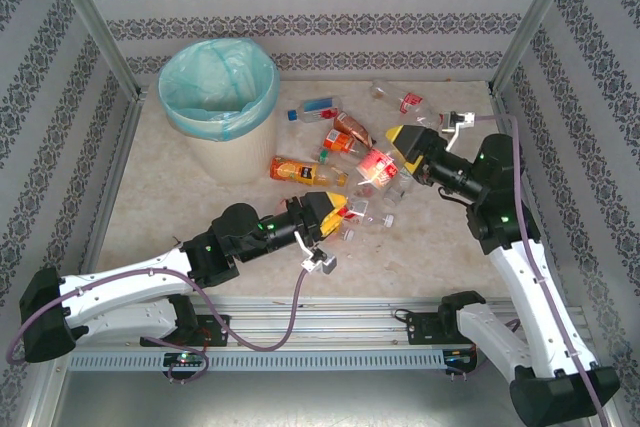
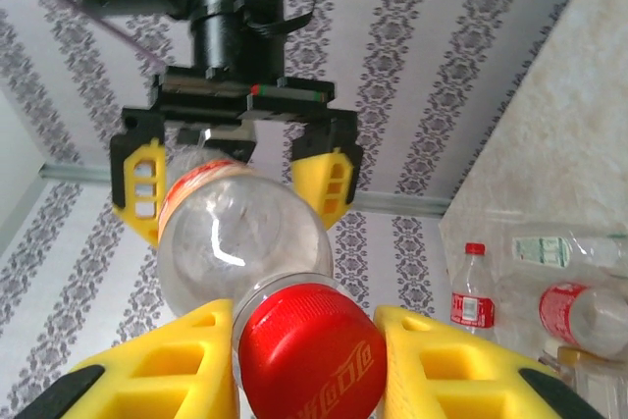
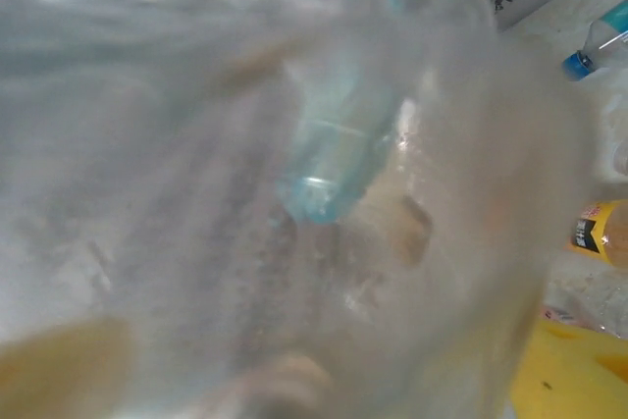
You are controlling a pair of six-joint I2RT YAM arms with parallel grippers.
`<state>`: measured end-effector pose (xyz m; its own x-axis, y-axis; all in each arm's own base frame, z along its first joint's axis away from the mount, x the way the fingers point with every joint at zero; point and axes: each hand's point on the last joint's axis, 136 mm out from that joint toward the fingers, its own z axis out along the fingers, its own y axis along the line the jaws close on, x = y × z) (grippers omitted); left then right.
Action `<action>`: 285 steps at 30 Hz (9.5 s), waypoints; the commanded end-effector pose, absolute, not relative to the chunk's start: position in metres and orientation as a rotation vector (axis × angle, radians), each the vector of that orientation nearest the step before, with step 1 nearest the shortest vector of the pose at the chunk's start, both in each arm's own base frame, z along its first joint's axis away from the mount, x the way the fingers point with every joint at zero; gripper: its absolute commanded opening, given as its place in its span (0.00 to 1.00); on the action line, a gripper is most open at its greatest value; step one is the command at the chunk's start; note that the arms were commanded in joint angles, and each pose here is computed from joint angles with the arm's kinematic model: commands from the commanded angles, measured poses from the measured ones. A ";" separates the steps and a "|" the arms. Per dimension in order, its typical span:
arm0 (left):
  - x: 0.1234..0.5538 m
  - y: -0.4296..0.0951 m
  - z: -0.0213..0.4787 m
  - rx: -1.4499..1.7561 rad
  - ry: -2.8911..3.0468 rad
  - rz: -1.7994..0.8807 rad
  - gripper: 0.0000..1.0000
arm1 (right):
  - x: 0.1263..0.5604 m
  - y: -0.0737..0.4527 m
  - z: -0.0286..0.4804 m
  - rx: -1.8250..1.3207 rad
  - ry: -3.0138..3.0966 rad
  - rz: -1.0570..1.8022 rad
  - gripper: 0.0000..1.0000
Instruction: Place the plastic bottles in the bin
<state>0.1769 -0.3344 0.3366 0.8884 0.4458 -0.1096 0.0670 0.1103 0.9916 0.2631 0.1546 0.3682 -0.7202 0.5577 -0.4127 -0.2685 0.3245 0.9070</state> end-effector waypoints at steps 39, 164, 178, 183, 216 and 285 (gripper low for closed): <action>0.231 -0.149 0.192 -0.078 2.048 -0.274 0.00 | 0.238 0.228 0.197 -0.220 2.426 0.847 0.91; 0.309 -0.103 0.542 -0.057 1.368 -0.122 0.05 | 0.191 0.276 0.288 -0.778 1.889 0.606 0.98; 0.431 -0.057 0.493 -0.108 1.680 -0.017 0.08 | 0.182 0.265 0.293 -0.747 1.895 0.649 0.98; 0.470 -0.040 0.449 -0.126 1.784 0.010 0.09 | 0.184 0.262 0.290 -0.729 1.905 0.633 0.98; 0.490 -0.071 0.414 -0.004 1.871 -0.175 0.76 | 0.192 0.286 0.274 -0.761 1.988 0.625 0.97; 0.243 -0.126 0.049 1.243 2.666 0.021 0.53 | 0.226 0.258 0.189 -0.360 2.293 0.575 0.94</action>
